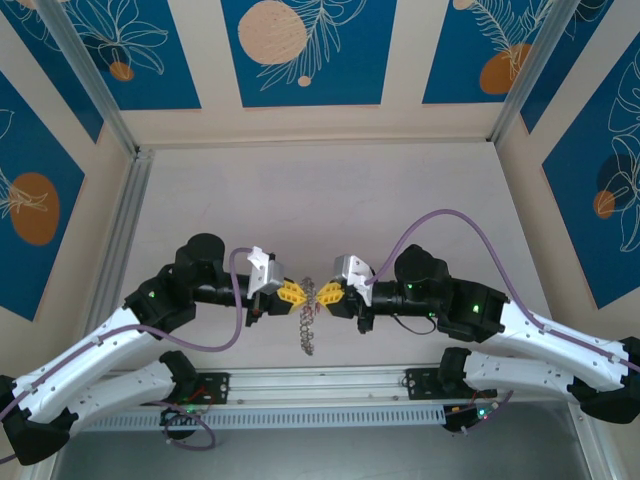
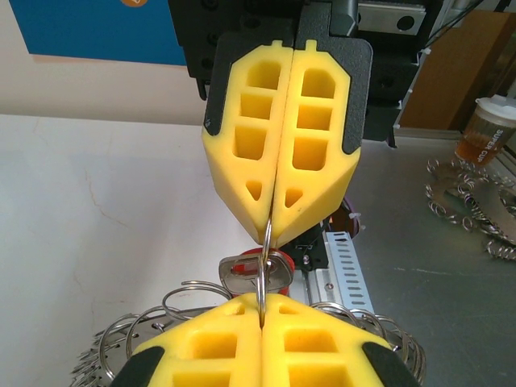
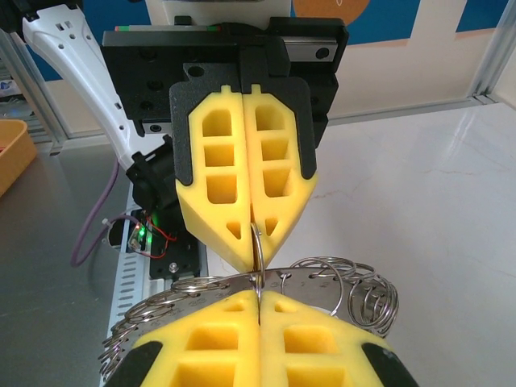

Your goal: Put the keys on the keyring

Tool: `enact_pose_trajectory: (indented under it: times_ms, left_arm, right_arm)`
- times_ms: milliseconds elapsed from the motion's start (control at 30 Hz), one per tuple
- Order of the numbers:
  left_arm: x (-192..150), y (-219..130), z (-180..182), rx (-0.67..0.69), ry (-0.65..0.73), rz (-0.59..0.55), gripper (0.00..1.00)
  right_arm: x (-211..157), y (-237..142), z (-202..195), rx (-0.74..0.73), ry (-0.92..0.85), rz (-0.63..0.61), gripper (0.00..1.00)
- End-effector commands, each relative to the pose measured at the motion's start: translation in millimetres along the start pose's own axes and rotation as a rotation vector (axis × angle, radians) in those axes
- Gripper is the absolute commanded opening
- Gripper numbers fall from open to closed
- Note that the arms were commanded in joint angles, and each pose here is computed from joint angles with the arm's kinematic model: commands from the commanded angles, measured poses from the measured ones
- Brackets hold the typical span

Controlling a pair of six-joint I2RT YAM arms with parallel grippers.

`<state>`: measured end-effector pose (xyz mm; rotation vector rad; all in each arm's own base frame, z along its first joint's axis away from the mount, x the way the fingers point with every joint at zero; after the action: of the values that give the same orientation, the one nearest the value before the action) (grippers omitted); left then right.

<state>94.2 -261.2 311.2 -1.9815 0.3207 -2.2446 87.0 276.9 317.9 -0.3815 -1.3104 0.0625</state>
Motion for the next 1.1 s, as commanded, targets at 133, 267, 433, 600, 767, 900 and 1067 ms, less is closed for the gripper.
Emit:
enact_pose_trajectory:
  times_ms: [133, 267, 433, 600, 767, 900, 1067]
  left_arm:
    - [19.2, -4.9, -6.9, -0.03, 0.047, -0.049, 0.0]
    - [19.4, -4.8, -6.8, -0.03, 0.046, -0.053, 0.0]
    - [19.4, -4.3, -6.8, -0.031, 0.04, -0.06, 0.0]
    - [19.7, -4.0, -6.3, -0.029, 0.039, -0.064, 0.0]
    - [20.3, -4.7, -6.4, -0.027, 0.038, -0.065, 0.0]
    - [20.6, -4.8, -6.4, -0.027, 0.039, -0.065, 0.0]
    - [20.6, -4.8, -6.4, -0.026, 0.04, -0.066, 0.0]
  right_arm:
    - [17.7, 0.0, 7.6, 0.033, -0.033, -0.049, 0.0]
    - [17.7, 1.7, 7.2, 0.033, -0.032, -0.046, 0.0]
    - [16.6, 0.7, 6.9, 0.031, -0.031, -0.045, 0.0]
    - [11.8, 0.5, 8.3, 0.037, -0.041, -0.037, 0.0]
    - [7.5, -1.0, 13.3, 0.052, -0.075, -0.042, 0.05]
    - [7.8, -2.0, 15.6, 0.059, -0.087, -0.056, 0.1]
    - [7.8, -1.4, 17.5, 0.065, -0.093, -0.056, 0.12]
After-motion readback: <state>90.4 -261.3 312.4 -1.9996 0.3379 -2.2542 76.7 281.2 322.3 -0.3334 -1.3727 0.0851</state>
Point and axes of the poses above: each hand's point on the last joint's axis, 136 mm out from that joint toward the fingers, its own y axis out along the fingers, its own z axis along the line the jaws close on, x = y × z, the point moved 2 cm from there along -y, back along the fingers, and after that the axes turned 11 degrees about y, right-handed, at the moved point
